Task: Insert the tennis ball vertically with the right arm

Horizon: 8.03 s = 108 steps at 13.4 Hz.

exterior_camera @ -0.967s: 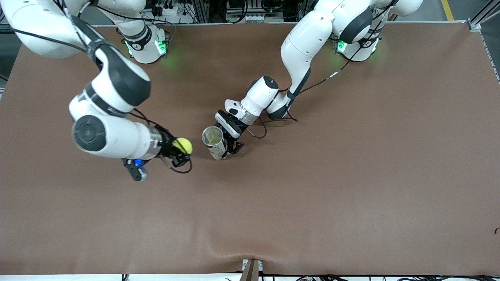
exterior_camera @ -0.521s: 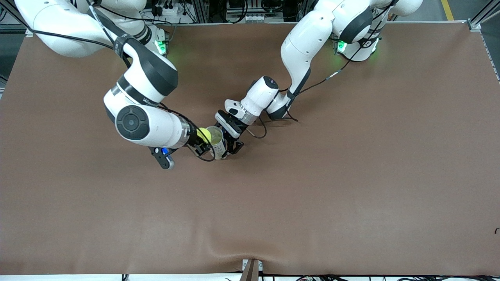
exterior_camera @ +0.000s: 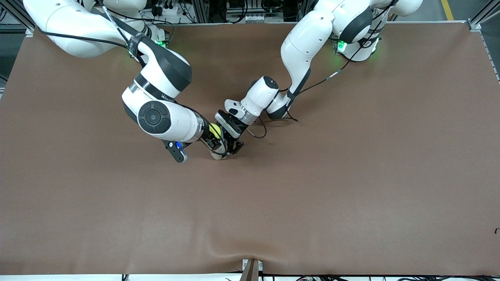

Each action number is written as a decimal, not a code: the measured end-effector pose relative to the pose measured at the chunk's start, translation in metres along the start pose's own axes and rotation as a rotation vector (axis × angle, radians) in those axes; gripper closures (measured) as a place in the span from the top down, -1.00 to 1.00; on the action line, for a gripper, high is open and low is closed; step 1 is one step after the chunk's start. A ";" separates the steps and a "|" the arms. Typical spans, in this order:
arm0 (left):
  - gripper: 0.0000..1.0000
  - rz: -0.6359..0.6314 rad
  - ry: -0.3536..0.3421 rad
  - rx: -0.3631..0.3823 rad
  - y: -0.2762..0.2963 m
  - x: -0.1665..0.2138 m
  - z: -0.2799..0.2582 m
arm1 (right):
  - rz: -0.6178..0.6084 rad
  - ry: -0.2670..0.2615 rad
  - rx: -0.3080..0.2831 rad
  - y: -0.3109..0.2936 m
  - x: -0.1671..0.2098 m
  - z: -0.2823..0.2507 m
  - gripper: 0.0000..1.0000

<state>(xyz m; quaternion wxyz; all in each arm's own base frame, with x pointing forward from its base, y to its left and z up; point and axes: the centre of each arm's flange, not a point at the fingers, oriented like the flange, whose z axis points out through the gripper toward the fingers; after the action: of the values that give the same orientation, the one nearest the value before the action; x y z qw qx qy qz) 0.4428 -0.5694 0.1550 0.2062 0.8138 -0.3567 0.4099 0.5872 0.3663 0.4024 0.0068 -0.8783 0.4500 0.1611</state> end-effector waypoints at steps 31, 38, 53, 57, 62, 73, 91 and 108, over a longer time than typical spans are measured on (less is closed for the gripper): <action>1.00 -0.008 -0.049 -0.008 0.005 -0.021 -0.004 | -0.532 0.213 0.036 0.109 0.326 -0.152 1.00; 1.00 -0.044 -0.112 -0.009 0.007 -0.033 -0.034 | -0.623 0.191 -0.010 0.220 0.301 -0.221 1.00; 1.00 -0.166 -0.234 0.079 -0.021 -0.063 -0.103 | -0.794 0.250 -0.018 0.280 0.213 -0.229 1.00; 1.00 -0.285 -0.250 0.127 -0.028 -0.065 -0.110 | -0.798 0.298 -0.056 0.279 0.204 -0.273 1.00; 1.00 -0.489 -0.283 0.193 -0.052 -0.060 -0.117 | -0.818 0.267 -0.058 0.281 0.197 -0.277 1.00; 1.00 -0.791 -0.215 0.264 -0.152 -0.011 -0.136 | -0.841 0.284 -0.042 0.289 0.197 -0.276 1.00; 1.00 -0.967 -0.181 0.375 -0.310 -0.022 -0.143 | -0.840 0.289 -0.020 0.289 0.198 -0.278 1.00; 1.00 -0.885 -0.303 0.265 -0.405 0.037 -0.184 | -0.840 0.291 -0.018 0.289 0.198 -0.279 1.00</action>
<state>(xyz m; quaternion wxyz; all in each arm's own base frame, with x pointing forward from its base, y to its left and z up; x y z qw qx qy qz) 0.6659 -0.2019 0.2741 0.2011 0.9572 0.0530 0.2015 0.5425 -0.0058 0.6478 0.0008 -0.9985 0.0490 0.0232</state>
